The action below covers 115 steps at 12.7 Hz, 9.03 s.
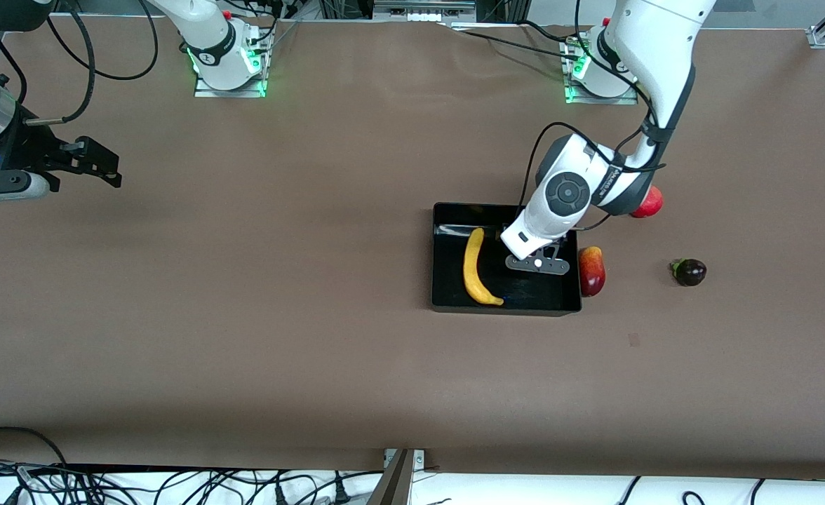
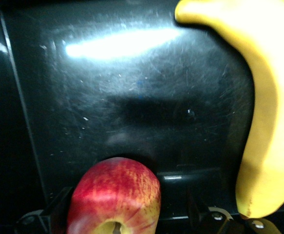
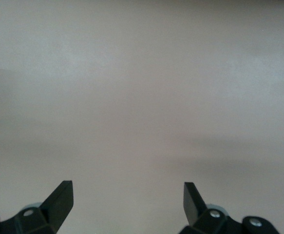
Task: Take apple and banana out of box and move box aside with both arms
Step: 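Lower the left gripper into the box and grasp the red apple, then carry the apple out and set it beside the mango, open gripper, then reach the left gripper into the box and grasp the yellow banana, then lift the banana out of the box with the left gripper, then release the banana and withdraw the left gripper while the right gripper reaches, then grasp the rim of the black box with the right gripper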
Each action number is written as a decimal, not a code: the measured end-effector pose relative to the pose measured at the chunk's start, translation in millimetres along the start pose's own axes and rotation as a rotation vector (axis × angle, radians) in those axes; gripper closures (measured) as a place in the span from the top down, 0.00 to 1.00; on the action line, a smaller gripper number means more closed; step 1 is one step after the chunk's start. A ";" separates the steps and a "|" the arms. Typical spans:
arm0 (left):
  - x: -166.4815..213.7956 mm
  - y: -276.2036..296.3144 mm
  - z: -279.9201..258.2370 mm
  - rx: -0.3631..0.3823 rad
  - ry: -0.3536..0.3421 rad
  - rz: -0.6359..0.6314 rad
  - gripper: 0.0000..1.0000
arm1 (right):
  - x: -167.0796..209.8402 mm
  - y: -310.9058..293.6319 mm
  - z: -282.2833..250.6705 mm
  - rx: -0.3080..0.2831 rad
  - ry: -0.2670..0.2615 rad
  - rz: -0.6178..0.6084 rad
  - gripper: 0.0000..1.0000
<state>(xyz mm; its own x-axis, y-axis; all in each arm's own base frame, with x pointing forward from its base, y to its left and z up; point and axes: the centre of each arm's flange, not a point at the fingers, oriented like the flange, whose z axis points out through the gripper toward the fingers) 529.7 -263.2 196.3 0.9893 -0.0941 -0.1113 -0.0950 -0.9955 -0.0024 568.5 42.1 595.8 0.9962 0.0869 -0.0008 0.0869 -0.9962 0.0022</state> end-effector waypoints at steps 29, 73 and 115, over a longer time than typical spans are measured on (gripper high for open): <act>20.1 -288.7 12.0 -0.083 -0.133 0.126 0.74 | 2.0 -2.8 -3.0 0.000 0.020 -0.005 1.00; 96.9 11.8 -163.0 -0.002 -0.014 -0.119 0.36 | 2.5 -3.9 -4.4 0.000 0.025 -0.007 1.00; -38.4 -260.8 -370.2 0.052 0.076 -0.119 1.00 | -2.6 -509.5 375.8 0.126 0.132 0.070 0.42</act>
<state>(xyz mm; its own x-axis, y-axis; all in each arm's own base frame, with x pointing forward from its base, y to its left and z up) 557.4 -4.7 569.1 0.9993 0.0222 -0.0314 0.0202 -0.9978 -0.0625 521.3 548.5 218.9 0.9920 0.0084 0.1262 0.0246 -0.9915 -0.1276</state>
